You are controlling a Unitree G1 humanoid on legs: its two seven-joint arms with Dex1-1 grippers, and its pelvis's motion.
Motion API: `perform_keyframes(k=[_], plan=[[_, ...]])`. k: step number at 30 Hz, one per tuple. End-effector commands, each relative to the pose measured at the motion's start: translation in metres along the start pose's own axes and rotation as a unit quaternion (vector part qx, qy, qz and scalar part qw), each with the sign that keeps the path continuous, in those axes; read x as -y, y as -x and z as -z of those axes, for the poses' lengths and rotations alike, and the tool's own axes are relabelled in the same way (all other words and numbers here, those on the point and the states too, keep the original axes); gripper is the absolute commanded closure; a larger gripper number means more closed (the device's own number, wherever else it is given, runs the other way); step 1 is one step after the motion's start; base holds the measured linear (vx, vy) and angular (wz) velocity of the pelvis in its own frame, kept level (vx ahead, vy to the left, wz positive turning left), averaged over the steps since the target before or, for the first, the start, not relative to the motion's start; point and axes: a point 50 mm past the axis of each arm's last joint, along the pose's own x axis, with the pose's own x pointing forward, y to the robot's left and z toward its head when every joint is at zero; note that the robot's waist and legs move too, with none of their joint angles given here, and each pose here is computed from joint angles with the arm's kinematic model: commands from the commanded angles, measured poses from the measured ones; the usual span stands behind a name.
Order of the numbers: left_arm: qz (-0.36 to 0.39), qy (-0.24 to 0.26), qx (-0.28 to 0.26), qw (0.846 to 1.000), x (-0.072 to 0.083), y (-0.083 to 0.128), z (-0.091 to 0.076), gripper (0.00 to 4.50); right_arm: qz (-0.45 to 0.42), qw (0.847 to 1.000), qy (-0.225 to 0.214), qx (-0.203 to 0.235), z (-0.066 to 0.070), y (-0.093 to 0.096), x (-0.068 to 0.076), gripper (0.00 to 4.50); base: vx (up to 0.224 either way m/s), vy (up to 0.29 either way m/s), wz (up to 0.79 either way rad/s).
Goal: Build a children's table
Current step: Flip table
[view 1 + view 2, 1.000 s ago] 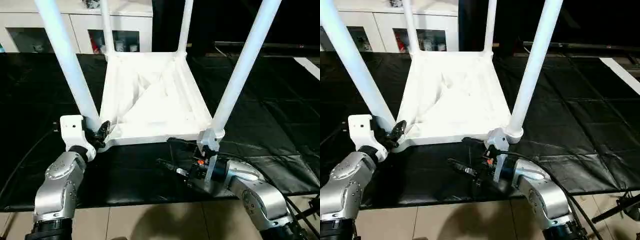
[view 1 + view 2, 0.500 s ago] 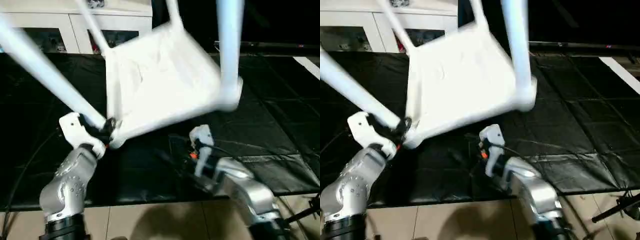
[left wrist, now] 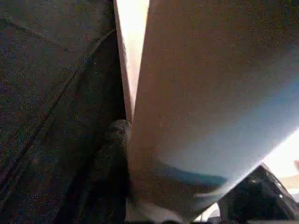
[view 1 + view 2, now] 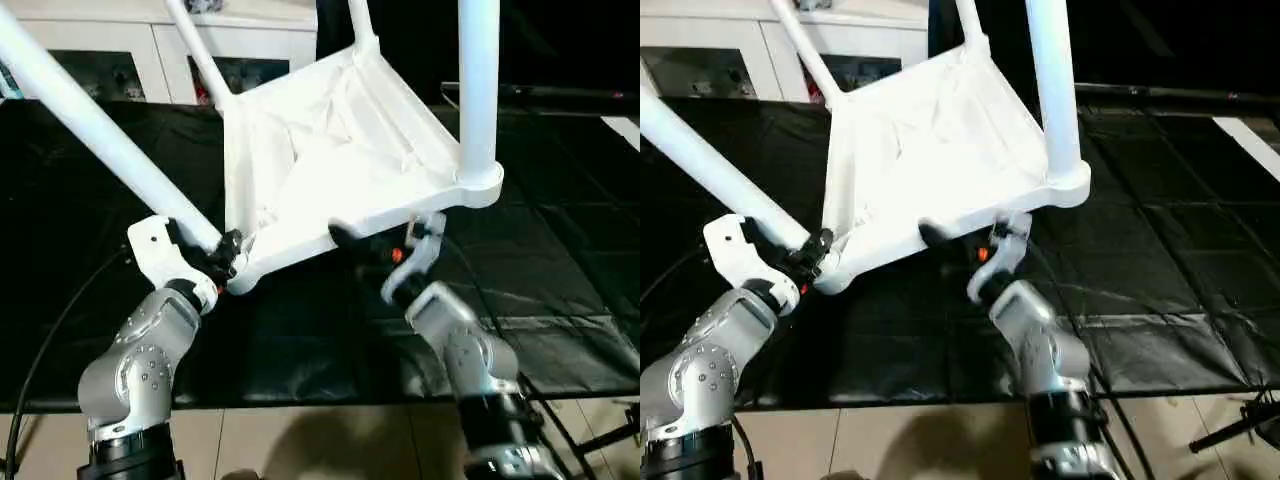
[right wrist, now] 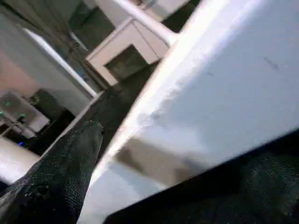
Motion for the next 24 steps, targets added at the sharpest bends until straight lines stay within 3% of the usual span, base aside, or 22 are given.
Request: perform_keyframes(k=[1,3,6,8,11,14,24], plan=[[0.051,0.027,-0.014,0.998,0.018,-0.003,0.004,2.27,0.016,1.000,-0.016,0.008,-0.001,-0.004,0.003,0.00,0.000,0.000,0.00],[0.052,0.026,-0.015,0.998,0.018,-0.003,0.004,2.27,0.015,0.999,-0.027,0.014,-0.002,-0.006,0.002,0.00,0.000,0.000,0.00],[0.055,0.023,-0.021,0.998,0.019,-0.003,0.005,2.27,0.018,0.996,-0.073,0.039,-0.008,-0.014,0.003,0.00,0.000,0.000,0.00],[0.057,0.019,-0.027,0.998,0.020,-0.003,0.007,2.27,0.032,0.989,-0.127,0.069,-0.014,-0.021,0.007,0.00,0.000,0.000,0.00],[0.060,0.018,-0.030,0.998,0.021,-0.004,0.008,2.27,0.032,0.983,-0.161,0.086,-0.018,-0.026,0.007,0.00,0.000,0.000,0.00],[0.064,0.015,-0.031,0.997,0.024,-0.004,0.008,2.27,0.027,0.973,-0.204,0.101,-0.020,-0.034,0.006,0.37,0.000,0.000,0.00],[0.067,0.005,-0.037,0.997,0.025,-0.004,0.010,2.27,0.024,0.970,-0.225,0.095,-0.016,-0.041,0.005,1.26,0.000,0.000,0.00]])
